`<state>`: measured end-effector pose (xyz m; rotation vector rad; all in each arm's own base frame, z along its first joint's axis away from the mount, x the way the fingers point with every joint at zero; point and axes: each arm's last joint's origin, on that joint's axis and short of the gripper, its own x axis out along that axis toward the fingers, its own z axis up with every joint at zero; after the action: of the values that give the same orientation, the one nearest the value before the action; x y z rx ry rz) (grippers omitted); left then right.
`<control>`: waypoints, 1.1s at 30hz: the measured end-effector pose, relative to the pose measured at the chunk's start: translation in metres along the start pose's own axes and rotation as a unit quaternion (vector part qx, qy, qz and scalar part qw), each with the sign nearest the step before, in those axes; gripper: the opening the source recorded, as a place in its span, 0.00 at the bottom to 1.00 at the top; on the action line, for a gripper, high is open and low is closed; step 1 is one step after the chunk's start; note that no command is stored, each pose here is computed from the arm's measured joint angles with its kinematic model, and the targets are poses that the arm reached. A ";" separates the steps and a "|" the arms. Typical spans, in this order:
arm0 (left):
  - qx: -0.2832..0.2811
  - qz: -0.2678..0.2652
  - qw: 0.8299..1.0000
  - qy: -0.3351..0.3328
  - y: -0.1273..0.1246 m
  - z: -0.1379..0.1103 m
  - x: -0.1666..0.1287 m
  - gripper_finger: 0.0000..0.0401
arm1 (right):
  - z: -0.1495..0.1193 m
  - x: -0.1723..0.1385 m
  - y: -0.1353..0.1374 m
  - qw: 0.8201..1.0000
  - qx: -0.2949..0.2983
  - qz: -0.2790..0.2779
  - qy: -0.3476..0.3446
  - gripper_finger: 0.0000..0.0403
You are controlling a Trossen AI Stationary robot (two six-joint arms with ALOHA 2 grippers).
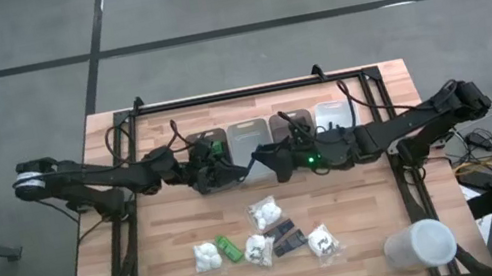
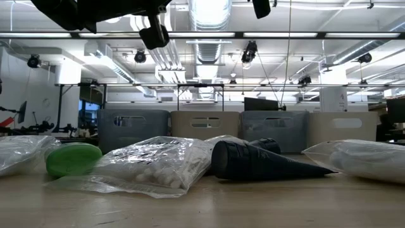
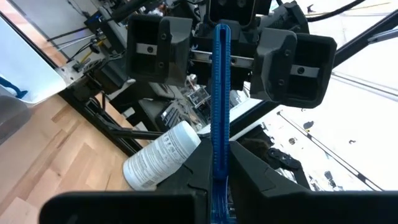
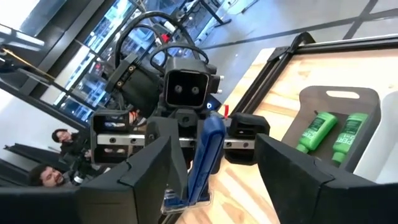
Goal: Pick & Place Travel size toiletries
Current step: Put the razor into the white bin
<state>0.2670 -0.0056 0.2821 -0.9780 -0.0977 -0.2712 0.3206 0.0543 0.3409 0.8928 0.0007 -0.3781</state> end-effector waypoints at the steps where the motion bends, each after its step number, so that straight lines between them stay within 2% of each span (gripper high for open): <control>1: 0.000 0.000 1.000 0.000 0.000 0.000 0.000 0.08 | 0.000 0.000 0.000 1.000 -0.002 0.002 0.003 0.55; 12: 0.001 0.000 1.000 0.000 0.000 0.000 0.000 0.09 | 0.001 0.001 -0.001 1.000 -0.006 0.005 0.007 0.46; 25: 0.003 -0.008 1.000 0.014 0.000 -0.001 0.000 0.09 | 0.002 0.001 -0.001 1.000 -0.006 0.004 0.006 0.27; 33: 0.010 -0.007 1.000 0.015 0.000 -0.001 0.000 0.09 | 0.001 0.001 0.000 1.000 -0.005 0.010 0.011 0.12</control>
<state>0.2671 -0.0065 0.2815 -0.9539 -0.0794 -0.2980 0.3215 0.0525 0.3414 0.8870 0.0134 -0.3494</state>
